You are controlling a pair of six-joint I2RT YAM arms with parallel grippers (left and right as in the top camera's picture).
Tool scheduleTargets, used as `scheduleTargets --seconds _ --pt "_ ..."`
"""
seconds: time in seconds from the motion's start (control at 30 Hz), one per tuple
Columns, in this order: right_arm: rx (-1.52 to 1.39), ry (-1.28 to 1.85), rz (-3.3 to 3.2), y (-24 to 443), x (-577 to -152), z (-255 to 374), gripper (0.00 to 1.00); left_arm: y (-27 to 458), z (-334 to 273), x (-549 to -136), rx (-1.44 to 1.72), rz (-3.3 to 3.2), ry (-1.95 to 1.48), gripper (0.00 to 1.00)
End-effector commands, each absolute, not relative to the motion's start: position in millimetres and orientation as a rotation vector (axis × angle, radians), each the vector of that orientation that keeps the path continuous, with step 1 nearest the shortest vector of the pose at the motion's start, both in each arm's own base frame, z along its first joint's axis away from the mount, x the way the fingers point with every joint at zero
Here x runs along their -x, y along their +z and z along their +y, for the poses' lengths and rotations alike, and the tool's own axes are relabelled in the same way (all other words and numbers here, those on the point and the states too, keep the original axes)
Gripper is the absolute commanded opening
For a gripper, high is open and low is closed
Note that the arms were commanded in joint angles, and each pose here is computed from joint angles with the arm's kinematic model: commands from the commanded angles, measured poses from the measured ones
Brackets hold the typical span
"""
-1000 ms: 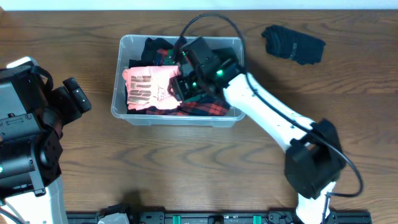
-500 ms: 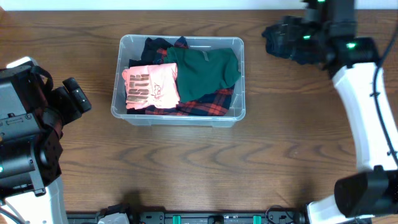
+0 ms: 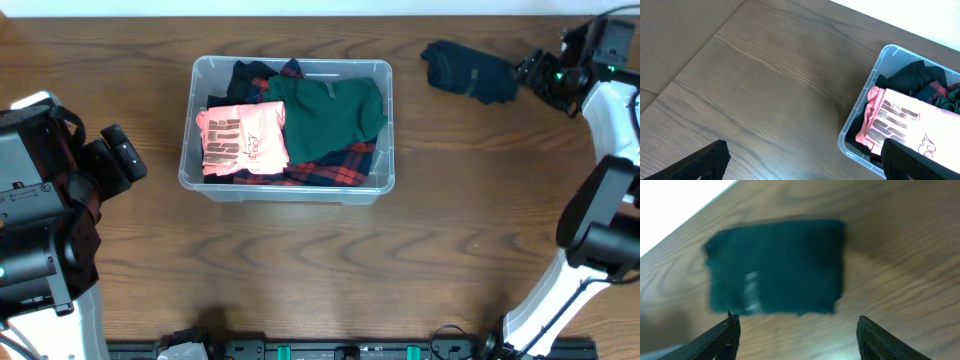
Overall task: Pack container
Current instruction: 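Move the right gripper to the black garment and grasp it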
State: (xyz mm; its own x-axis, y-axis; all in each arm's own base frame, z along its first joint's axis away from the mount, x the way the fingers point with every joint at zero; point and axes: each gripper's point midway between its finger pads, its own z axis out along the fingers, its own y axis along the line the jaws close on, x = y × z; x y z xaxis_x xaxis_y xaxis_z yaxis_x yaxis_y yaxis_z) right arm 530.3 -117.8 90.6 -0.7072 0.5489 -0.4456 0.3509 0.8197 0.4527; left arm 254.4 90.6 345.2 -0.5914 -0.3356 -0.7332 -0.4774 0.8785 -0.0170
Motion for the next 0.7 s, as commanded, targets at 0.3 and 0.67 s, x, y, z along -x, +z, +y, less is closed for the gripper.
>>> scheduleTargets --seconds 0.3,0.67 --pt "-0.863 0.722 2.352 24 -550 -118 0.73 346 93 -253 0.606 2.247 0.238 0.98" --pt "-0.816 0.75 2.383 -8 -563 -84 0.67 346 93 -253 0.606 2.247 0.238 0.98"
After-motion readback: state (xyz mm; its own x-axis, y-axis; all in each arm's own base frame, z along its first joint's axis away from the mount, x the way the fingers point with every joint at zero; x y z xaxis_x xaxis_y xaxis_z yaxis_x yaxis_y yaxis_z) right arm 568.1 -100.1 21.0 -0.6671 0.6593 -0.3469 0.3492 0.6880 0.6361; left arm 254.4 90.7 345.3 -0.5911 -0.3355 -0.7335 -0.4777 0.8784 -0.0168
